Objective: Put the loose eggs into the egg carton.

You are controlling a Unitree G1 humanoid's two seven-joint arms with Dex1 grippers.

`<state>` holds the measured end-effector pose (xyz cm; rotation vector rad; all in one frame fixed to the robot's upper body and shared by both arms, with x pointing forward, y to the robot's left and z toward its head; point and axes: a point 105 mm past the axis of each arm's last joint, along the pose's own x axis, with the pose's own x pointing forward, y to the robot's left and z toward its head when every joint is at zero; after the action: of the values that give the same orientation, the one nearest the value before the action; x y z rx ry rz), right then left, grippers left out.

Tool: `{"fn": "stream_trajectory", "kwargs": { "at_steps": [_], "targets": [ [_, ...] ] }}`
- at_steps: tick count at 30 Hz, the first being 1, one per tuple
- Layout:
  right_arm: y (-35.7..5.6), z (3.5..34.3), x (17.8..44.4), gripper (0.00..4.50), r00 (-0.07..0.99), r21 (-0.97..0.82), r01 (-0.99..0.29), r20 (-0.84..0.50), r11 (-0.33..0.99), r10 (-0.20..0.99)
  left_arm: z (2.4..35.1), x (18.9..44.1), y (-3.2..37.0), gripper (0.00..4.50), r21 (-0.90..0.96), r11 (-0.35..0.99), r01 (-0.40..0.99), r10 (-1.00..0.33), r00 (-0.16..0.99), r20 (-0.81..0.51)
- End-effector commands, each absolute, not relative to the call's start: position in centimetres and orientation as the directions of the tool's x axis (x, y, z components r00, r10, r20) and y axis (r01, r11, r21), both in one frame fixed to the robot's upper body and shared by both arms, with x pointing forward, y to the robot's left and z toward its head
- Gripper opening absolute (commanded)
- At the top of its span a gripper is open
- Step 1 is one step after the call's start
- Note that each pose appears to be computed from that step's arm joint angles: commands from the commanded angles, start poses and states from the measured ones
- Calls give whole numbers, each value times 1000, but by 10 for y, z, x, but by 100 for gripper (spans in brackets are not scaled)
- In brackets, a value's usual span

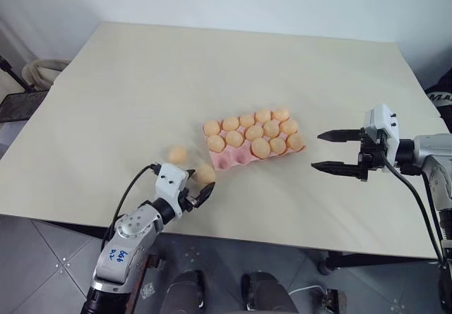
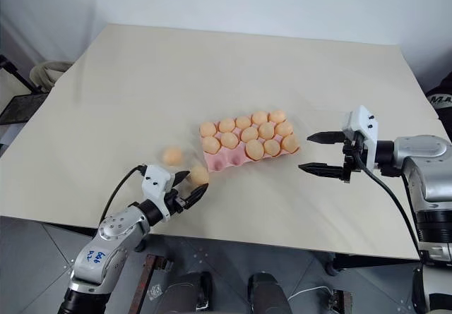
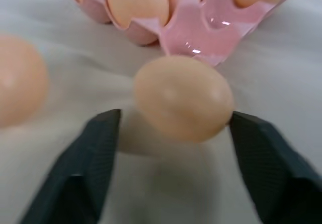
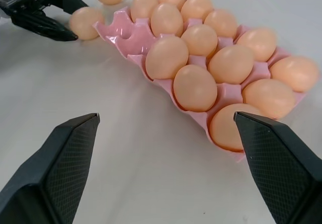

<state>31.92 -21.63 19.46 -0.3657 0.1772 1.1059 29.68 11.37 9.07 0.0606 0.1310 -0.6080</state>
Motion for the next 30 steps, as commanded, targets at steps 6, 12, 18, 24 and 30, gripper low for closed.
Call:
{"fn": "stream_trajectory", "kwargs": {
  "at_steps": [6, 12, 18, 24, 30],
  "targets": [
    [-222, 208, 316, 450, 487, -248, -870, -288, 427, 825, 105, 302, 102, 62, 60, 783, 619, -617, 785, -54],
    [-222, 208, 318, 450, 496, -251, -864, -288, 436, 819, 112, 303, 105, 29, 69, 775, 628, -627, 778, -33],
    [-223, 205, 319, 450, 502, -250, -862, -292, 441, 814, 110, 298, 115, 29, 70, 769, 636, -632, 772, -64],
    [-224, 205, 321, 450, 506, -250, -860, -298, 446, 809, 119, 292, 123, 148, 82, 786, 613, -608, 790, -79],
    [-221, 202, 326, 450, 498, -246, -864, -305, 438, 812, 132, 295, 132, 333, 111, 827, 551, -549, 834, -54]
  ]
}}
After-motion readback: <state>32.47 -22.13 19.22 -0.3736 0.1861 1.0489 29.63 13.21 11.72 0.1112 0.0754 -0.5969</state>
